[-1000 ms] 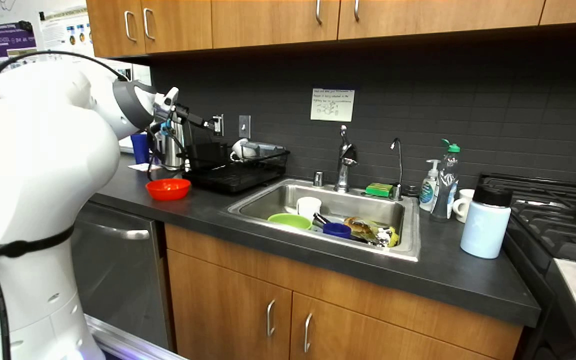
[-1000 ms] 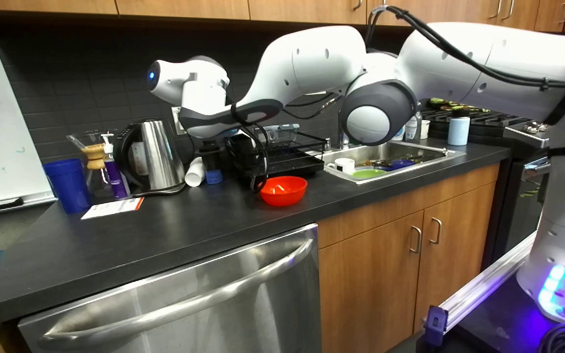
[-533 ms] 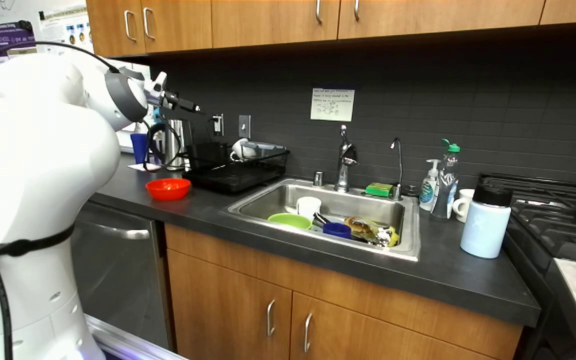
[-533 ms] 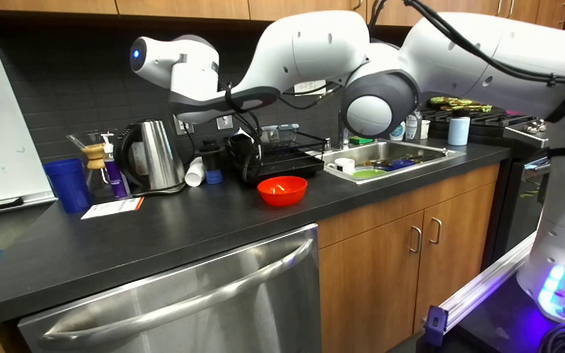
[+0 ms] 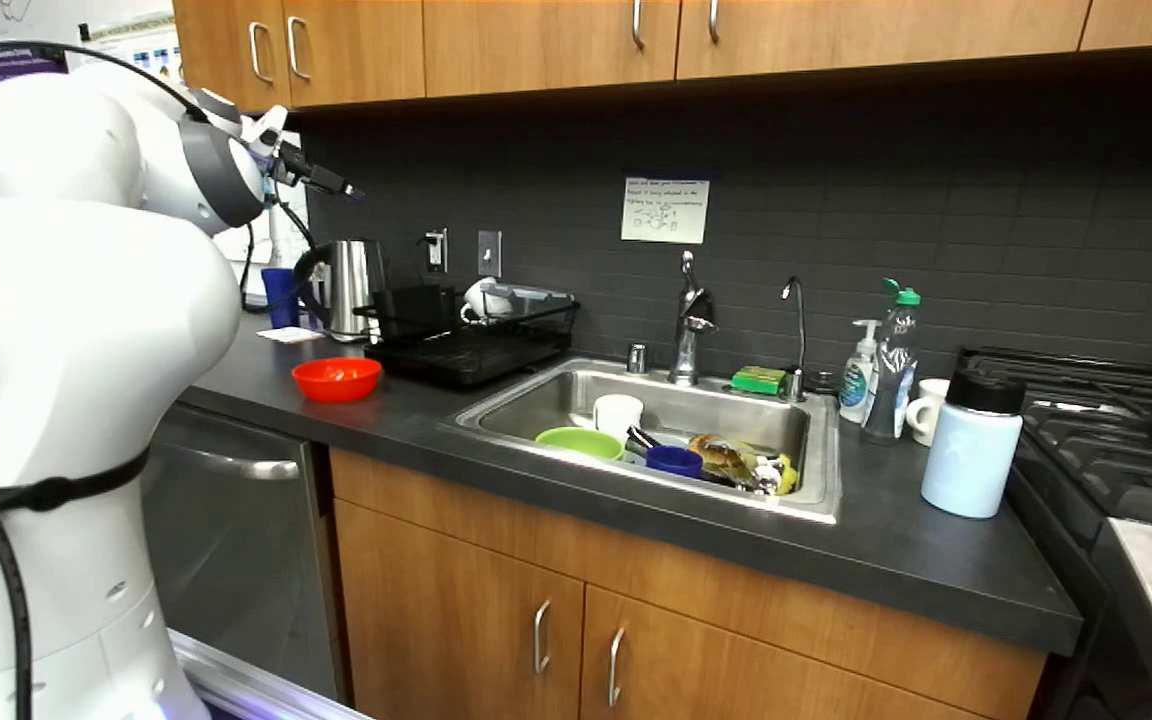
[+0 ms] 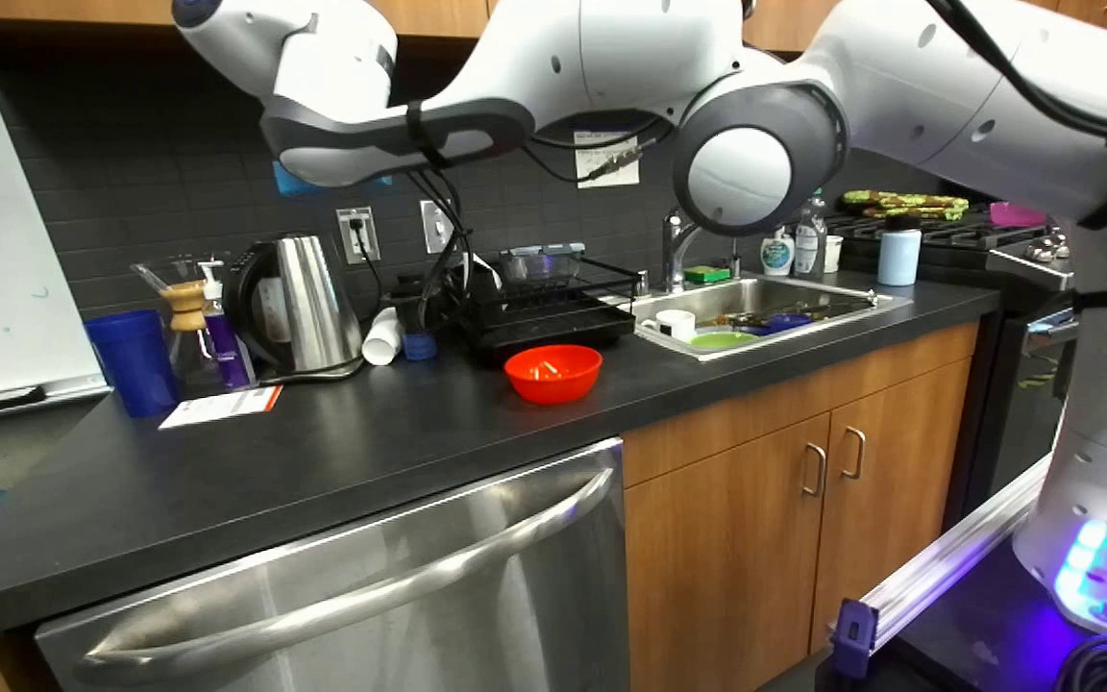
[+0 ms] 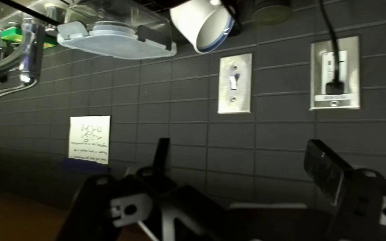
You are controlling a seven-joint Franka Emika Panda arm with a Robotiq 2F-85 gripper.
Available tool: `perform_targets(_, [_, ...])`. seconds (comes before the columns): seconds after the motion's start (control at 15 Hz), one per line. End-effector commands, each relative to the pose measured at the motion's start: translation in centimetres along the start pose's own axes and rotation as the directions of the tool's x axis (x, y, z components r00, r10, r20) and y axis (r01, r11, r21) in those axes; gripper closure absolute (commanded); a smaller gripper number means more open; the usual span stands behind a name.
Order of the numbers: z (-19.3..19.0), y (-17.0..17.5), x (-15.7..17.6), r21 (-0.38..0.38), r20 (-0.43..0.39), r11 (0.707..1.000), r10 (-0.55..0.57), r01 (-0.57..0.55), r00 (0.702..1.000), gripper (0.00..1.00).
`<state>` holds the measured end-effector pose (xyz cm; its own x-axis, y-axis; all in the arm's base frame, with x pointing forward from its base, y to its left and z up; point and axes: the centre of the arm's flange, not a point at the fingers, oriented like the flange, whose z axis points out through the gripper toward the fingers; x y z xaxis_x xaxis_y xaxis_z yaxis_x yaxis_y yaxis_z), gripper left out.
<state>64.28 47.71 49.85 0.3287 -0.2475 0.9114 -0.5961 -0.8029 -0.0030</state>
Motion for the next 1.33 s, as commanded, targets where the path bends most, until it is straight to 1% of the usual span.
perform_targets(0.0, [-3.8, 6.5, -1.4, 0.131, 0.068, 0.990, -0.064, 0.055, 0.996, 0.00])
perform_targets(0.2, [-6.2, 5.7, -1.8, 0.235, 0.106, 0.967, -0.122, 0.094, 0.987, 0.00])
perform_targets(0.33, [-7.7, 5.1, -2.3, 0.309, 0.134, 0.943, -0.173, 0.125, 0.976, 0.00])
perform_targets(0.47, [-9.0, 4.5, -3.1, 0.357, 0.160, 0.921, -0.226, 0.157, 0.961, 0.00])
perform_targets(0.6, [-9.8, 4.2, -4.1, 0.386, 0.184, 0.902, -0.278, 0.191, 0.943, 0.00])
perform_targets(0.73, [-10.7, 4.0, -4.8, 0.404, 0.205, 0.886, -0.330, 0.227, 0.921, 0.00])
perform_targets(0.87, [-11.7, 3.9, -5.2, 0.402, 0.222, 0.875, -0.377, 0.268, 0.899, 0.00])
perform_targets(1.0, [-12.5, 4.1, -5.5, 0.402, 0.240, 0.855, -0.443, 0.327, 0.864, 0.00])
perform_targets(1.13, [-13.4, 4.5, -5.6, 0.367, 0.242, 0.832, -0.517, 0.416, 0.821, 0.00])
perform_targets(1.27, [-13.9, 5.2, -5.9, 0.329, 0.234, 0.807, -0.572, 0.490, 0.786, 0.00])
